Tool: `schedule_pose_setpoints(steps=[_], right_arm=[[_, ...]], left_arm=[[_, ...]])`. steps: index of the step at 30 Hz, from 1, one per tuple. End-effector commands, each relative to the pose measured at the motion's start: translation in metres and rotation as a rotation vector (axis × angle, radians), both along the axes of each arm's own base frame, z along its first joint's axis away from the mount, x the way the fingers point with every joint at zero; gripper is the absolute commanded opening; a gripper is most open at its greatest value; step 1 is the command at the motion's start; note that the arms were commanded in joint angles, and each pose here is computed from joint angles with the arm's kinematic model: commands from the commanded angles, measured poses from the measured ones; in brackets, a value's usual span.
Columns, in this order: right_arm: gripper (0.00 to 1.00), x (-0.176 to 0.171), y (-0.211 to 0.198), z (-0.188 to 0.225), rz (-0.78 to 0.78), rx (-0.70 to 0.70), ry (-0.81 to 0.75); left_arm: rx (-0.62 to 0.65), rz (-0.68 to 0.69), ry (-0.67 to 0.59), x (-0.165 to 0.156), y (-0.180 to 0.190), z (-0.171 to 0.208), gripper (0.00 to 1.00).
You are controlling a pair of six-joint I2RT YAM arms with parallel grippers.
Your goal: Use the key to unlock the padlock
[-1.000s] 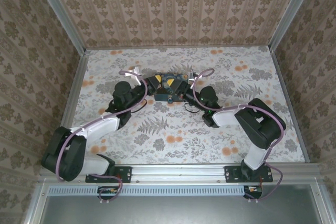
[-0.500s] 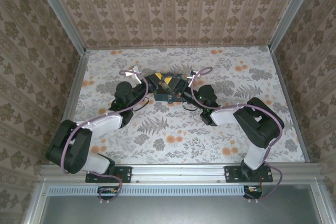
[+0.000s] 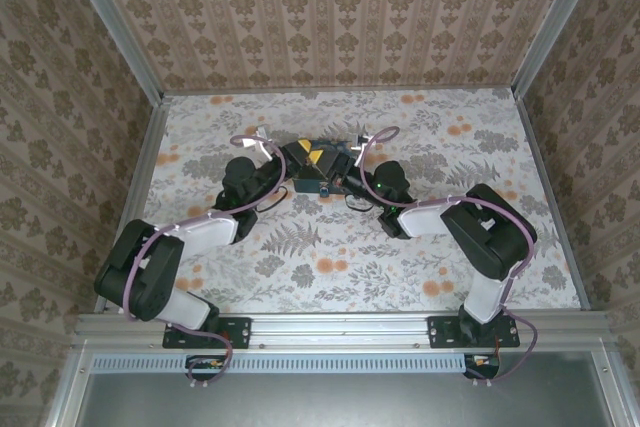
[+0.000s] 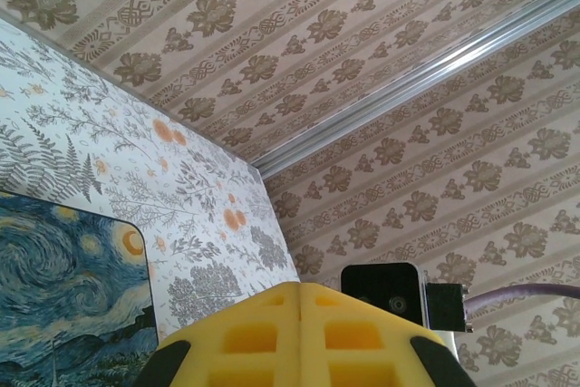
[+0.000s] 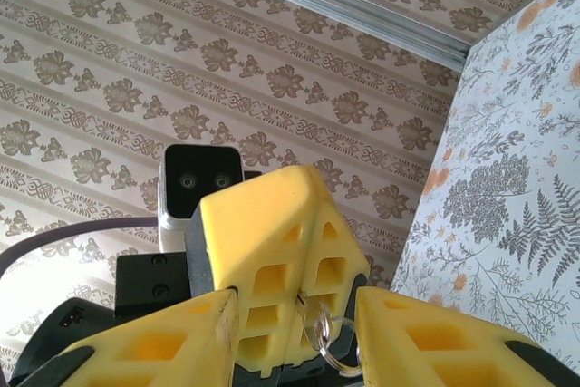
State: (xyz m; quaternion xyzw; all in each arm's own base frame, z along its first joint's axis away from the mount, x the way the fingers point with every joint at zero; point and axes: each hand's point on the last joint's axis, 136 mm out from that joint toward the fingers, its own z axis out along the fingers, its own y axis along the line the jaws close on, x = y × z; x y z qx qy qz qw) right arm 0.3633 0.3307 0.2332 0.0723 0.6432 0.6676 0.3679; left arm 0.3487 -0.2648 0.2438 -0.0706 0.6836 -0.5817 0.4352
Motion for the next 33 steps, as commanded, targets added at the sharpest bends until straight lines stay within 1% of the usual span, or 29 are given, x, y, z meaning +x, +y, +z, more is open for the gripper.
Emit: schedule_pose_setpoints(steps=[1,6,11,14,17,22,26,33], right_arm=[[0.4,-0.006,0.007,0.014,0.035,0.024,-0.058],[0.37,-0.007,0.008,0.009,0.039,0.017,-0.051],[0.3,-0.008,0.009,0.007,0.042,0.014,-0.048],[0.24,-0.008,0.008,0.005,0.042,0.012,-0.043],[0.21,-0.008,0.007,0.002,0.038,0.007,-0.038],[0.2,-0.008,0.006,0.003,0.038,0.007,-0.041],[0.23,-0.009,0.006,0.006,0.043,0.006,-0.051],[0.21,-0.007,0.003,0.005,0.039,0.006,-0.045]], left_arm=[[-0.04,-0.006,-0.028,-0.001,-0.003,0.01,0.0],[-0.045,-0.008,-0.026,-0.001,-0.004,0.01,0.0],[-0.045,-0.008,-0.024,-0.001,-0.004,0.01,0.0],[-0.046,-0.01,-0.025,-0.001,-0.005,0.01,0.0],[-0.044,-0.011,-0.022,-0.001,-0.005,0.009,0.0],[-0.042,-0.016,-0.018,-0.001,-0.006,0.008,0.0],[-0.044,-0.026,-0.014,-0.002,-0.007,0.007,0.0],[-0.044,-0.038,-0.003,-0.003,-0.009,0.004,0.0]])
